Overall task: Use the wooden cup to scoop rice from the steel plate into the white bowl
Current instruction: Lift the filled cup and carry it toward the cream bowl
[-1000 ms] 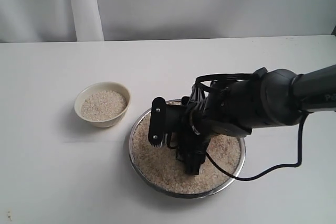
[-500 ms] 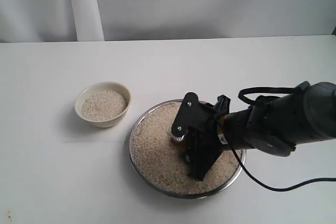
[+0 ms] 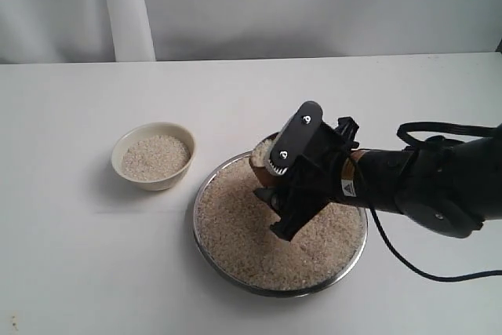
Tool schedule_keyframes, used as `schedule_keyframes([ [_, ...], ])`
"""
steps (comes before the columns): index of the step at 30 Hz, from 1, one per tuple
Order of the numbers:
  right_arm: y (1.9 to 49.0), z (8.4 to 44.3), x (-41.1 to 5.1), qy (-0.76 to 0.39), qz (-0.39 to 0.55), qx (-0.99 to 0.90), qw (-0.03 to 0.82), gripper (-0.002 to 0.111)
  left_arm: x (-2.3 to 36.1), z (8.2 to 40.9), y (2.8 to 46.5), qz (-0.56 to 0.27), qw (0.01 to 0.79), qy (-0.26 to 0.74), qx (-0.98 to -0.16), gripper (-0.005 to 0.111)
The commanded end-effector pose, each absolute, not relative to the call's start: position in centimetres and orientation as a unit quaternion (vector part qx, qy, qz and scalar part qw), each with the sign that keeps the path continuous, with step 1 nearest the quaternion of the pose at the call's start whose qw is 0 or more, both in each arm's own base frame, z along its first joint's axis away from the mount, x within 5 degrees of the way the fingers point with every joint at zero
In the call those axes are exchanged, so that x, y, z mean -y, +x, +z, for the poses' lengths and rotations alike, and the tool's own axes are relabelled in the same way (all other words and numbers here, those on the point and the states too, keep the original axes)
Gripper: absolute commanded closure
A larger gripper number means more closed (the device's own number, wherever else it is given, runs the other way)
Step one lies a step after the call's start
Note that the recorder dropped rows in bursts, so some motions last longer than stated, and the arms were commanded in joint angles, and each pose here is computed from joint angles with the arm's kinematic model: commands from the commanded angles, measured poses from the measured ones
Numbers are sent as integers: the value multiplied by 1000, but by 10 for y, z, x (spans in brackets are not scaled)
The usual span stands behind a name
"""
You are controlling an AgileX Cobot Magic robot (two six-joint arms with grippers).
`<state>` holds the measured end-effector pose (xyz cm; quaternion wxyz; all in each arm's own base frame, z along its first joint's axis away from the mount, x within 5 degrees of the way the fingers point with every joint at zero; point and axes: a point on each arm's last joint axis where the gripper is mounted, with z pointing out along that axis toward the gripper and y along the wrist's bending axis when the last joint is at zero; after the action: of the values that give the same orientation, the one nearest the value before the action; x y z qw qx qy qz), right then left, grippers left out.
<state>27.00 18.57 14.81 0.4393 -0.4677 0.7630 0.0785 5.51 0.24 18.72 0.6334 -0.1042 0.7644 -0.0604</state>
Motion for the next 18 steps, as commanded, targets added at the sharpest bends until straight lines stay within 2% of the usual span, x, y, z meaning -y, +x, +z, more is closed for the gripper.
schedule_keyframes([
  [1,272,172,-190,-439,110,-735,505,108,-2,189,55,-64,638,-104,-761,107],
  [11,284,204,-201,-385,162,-715,560,108,-2,189,55,-64,638,-104,-761,107],
  [18,289,229,-222,-394,179,-681,591,108,-2,189,55,-64,638,-104,-761,107],
])
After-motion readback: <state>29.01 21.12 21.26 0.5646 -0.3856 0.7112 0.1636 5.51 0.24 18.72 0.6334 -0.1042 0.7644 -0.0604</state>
